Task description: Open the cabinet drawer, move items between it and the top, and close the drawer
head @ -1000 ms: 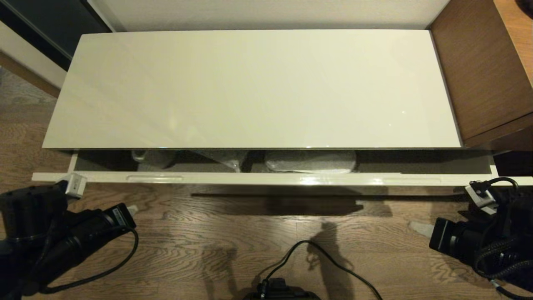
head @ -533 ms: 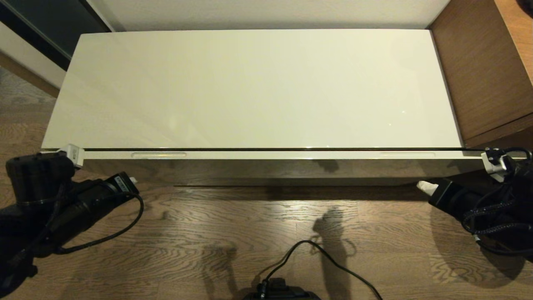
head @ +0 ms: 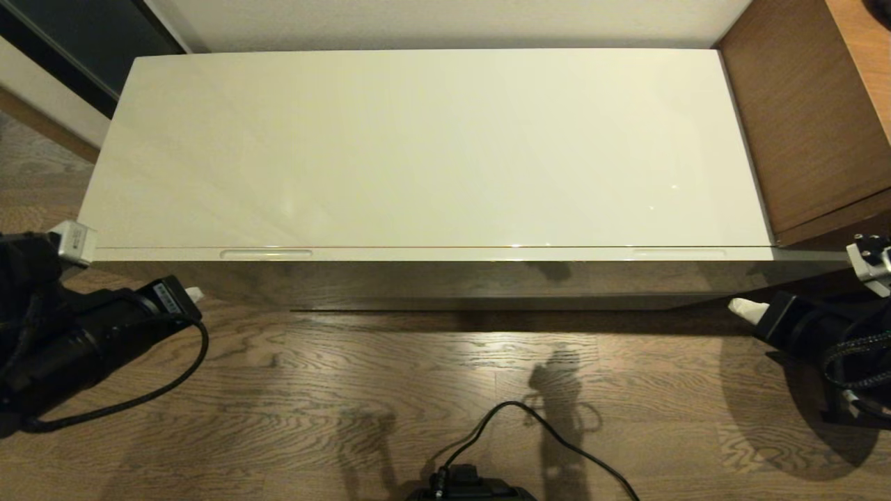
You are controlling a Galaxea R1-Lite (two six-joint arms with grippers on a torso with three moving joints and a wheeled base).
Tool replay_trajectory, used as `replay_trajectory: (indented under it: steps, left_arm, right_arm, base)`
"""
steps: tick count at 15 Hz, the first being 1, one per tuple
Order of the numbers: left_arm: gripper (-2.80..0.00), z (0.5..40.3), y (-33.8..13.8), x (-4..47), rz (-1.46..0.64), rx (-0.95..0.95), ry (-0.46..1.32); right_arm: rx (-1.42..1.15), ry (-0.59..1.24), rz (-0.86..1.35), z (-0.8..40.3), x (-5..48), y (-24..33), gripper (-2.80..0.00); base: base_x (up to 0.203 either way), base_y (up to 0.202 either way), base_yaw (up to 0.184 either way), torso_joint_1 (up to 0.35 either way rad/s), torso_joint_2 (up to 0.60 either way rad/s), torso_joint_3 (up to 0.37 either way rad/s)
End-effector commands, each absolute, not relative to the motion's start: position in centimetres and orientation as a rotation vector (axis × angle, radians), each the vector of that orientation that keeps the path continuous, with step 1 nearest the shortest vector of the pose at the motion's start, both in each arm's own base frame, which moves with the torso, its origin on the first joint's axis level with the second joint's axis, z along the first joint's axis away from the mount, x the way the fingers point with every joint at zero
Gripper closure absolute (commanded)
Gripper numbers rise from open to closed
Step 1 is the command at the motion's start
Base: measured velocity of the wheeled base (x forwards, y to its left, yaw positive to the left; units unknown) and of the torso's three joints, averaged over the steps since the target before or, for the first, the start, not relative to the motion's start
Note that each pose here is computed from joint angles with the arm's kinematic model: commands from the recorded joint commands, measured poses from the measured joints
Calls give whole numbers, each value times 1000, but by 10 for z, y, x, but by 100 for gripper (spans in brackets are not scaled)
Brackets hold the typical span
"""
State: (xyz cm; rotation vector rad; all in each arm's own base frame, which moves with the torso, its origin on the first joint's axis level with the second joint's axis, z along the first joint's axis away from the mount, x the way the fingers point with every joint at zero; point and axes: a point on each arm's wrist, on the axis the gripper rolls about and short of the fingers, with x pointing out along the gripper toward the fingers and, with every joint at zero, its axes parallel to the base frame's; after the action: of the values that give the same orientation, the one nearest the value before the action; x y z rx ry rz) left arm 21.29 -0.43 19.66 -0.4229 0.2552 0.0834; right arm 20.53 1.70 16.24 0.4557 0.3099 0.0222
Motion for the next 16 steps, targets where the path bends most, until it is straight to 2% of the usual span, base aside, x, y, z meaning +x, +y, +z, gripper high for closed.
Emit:
replay_trajectory:
  steps: [1, 5, 9, 13, 16]
  left_arm:
    - [0, 222, -4, 180, 63, -424, 194]
    - [0, 234, -3, 117, -1, -413, 242]
    - [0, 213, -2, 52, -30, -345, 256]
    - [0, 191, -2, -25, -96, -271, 359]
    - [0, 180, -3, -30, -100, -247, 393]
  right_arm:
    - [441, 240, 50, 189, 178, 15, 0]
    - [403, 236, 81, 216, 130, 13, 0]
    - [335, 271, 125, 227, 57, 9, 0]
    - [280, 407, 130, 200, -12, -1, 0]
    - [271, 439, 119, 184, -30, -4, 0]
  base:
    - [0, 0, 0, 0, 0, 0]
    - [0, 0, 0, 0, 0, 0]
    - [0, 0, 0, 0, 0, 0]
    - [0, 0, 0, 0, 0, 0]
    - [0, 0, 0, 0, 0, 0]
